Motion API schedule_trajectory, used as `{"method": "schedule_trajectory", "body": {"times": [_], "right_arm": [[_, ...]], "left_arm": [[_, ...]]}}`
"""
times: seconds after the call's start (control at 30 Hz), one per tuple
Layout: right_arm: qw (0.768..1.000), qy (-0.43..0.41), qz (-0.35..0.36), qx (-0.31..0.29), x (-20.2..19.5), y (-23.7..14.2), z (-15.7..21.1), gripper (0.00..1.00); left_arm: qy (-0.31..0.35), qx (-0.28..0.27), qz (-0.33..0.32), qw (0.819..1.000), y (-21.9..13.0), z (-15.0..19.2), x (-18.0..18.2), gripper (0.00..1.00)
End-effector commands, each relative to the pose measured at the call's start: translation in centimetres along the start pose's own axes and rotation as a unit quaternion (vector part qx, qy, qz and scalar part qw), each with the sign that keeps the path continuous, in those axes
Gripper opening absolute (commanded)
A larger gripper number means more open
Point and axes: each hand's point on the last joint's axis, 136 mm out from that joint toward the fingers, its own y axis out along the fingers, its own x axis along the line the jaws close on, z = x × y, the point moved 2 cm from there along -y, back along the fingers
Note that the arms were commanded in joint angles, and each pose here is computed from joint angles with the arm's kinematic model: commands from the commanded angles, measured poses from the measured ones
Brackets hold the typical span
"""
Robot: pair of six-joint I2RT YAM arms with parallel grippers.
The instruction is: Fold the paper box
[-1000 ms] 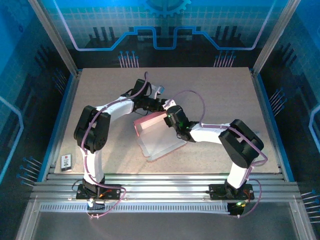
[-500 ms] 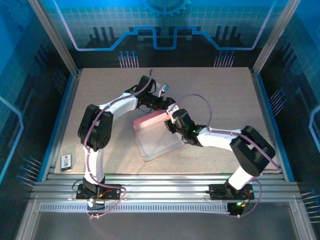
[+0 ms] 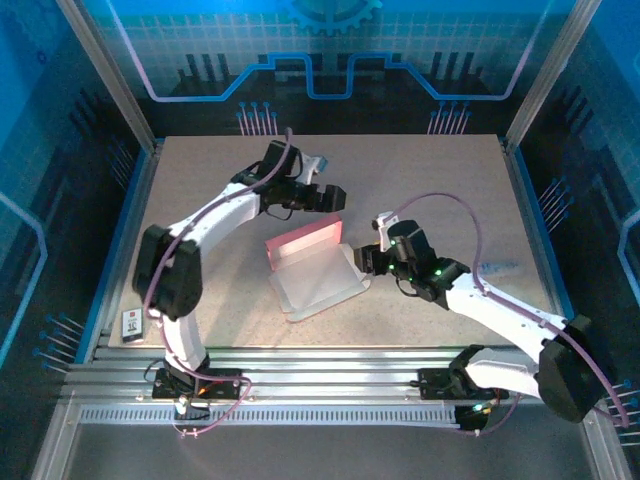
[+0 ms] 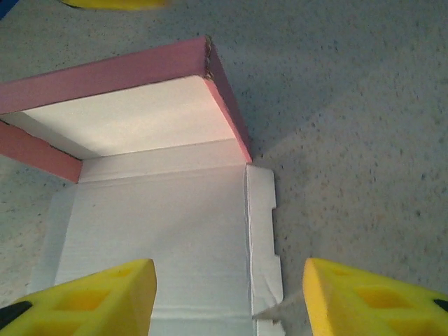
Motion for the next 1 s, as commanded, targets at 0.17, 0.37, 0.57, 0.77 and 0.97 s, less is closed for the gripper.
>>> {"method": "schedule_trajectory", "body": {"times": [0.17,0.37,0.57,0.77,0.97], "right_arm": [[0.975,0.187,-0.037,0.114,-0.2,-0.7,5.3,0.54],[0.96,0.242,0.01,0.138,-1.4,-0.4,7.6,0.53],[0.951,0.265,0.025,0.157,-2.0,0.4,9.1,0.51],[0.946,0.272,0.036,0.172,-2.4,1.5,10.4,0.51],[0.949,0.265,0.026,0.17,-2.4,3.0,10.5,0.48]], "left_arm": [[-0.014,-0.017,-0.088,0.996,-7.4,6.3,0.4,0.99],[-0.067,-0.01,-0.129,0.989,-10.2,11.8,1.8,0.99],[-0.136,-0.048,-0.101,0.984,-10.2,15.8,2.7,0.99],[-0.191,-0.031,-0.108,0.975,-8.7,19.2,4.6,0.99],[-0.201,-0.018,-0.119,0.972,-8.0,20.6,5.3,0.99]]}}
